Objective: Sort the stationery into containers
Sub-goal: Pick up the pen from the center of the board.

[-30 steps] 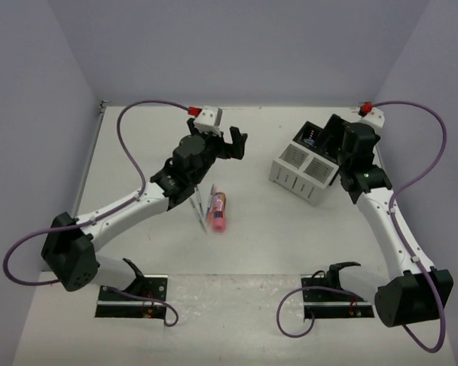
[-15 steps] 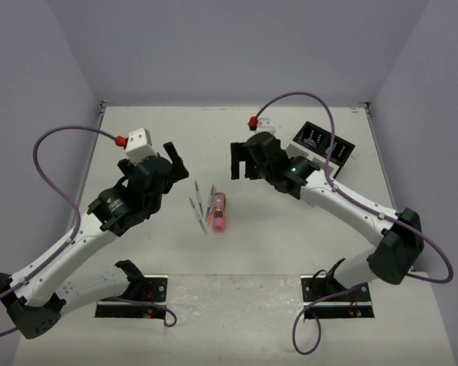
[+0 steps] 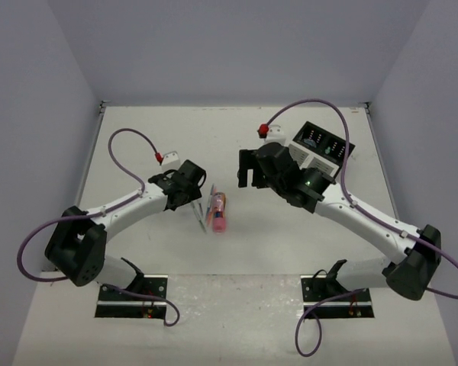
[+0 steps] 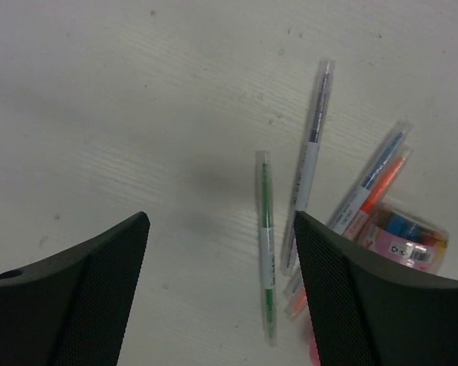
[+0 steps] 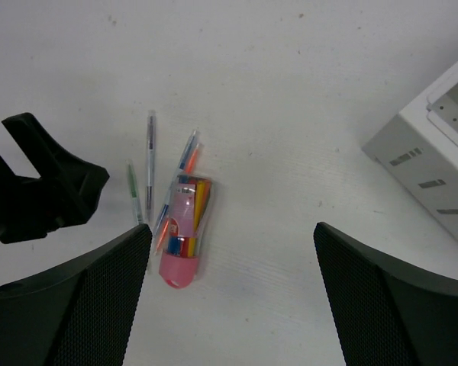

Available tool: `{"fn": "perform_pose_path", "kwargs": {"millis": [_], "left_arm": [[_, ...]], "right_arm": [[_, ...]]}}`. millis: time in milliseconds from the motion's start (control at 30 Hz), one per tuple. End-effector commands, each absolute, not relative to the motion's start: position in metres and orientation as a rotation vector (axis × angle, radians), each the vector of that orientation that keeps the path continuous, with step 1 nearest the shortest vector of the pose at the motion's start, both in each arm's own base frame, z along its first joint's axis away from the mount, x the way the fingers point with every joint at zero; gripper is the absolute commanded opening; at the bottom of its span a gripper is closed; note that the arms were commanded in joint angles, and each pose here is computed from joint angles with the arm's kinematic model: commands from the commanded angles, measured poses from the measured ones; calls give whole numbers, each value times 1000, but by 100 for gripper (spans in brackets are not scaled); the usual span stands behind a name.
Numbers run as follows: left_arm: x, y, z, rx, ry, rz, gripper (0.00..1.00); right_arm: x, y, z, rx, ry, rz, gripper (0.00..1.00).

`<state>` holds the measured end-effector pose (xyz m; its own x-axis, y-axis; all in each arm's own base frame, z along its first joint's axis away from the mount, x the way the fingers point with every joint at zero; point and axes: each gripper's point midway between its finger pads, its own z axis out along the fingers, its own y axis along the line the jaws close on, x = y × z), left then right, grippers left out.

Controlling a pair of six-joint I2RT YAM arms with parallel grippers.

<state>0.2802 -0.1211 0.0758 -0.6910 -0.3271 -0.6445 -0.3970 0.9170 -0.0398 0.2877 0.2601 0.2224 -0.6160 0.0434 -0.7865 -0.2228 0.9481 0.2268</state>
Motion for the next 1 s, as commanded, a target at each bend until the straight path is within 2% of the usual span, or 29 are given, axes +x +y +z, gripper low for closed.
{"fn": "perform_pose_path", "kwargs": {"millis": [0, 200, 533, 633, 767, 800, 833, 967], "left_arm": [[304, -152, 90, -626, 2355, -26, 78], [298, -155, 49, -683, 2450, 51, 69], [296, -152, 15, -723, 2494, 158, 46], [291, -149, 6, -744, 2502, 182, 21], [285, -140, 5, -786, 2474, 180, 10], [284, -136, 7, -804, 2458, 183, 3], [283, -132, 10, -814, 2441, 178, 0], [282, -122, 32, -817, 2361, 143, 0]], "right_arm": [[283, 233, 232, -61, 2151, 333, 89], [278, 214, 232, -25, 2125, 296, 89], [276, 204, 230, -18, 2111, 270, 89], [275, 203, 233, -18, 2105, 277, 89], [274, 199, 239, -8, 2086, 278, 88], [273, 199, 239, -12, 2083, 288, 88], [272, 200, 240, -18, 2082, 300, 88], [265, 207, 245, -58, 2072, 372, 90]]}}
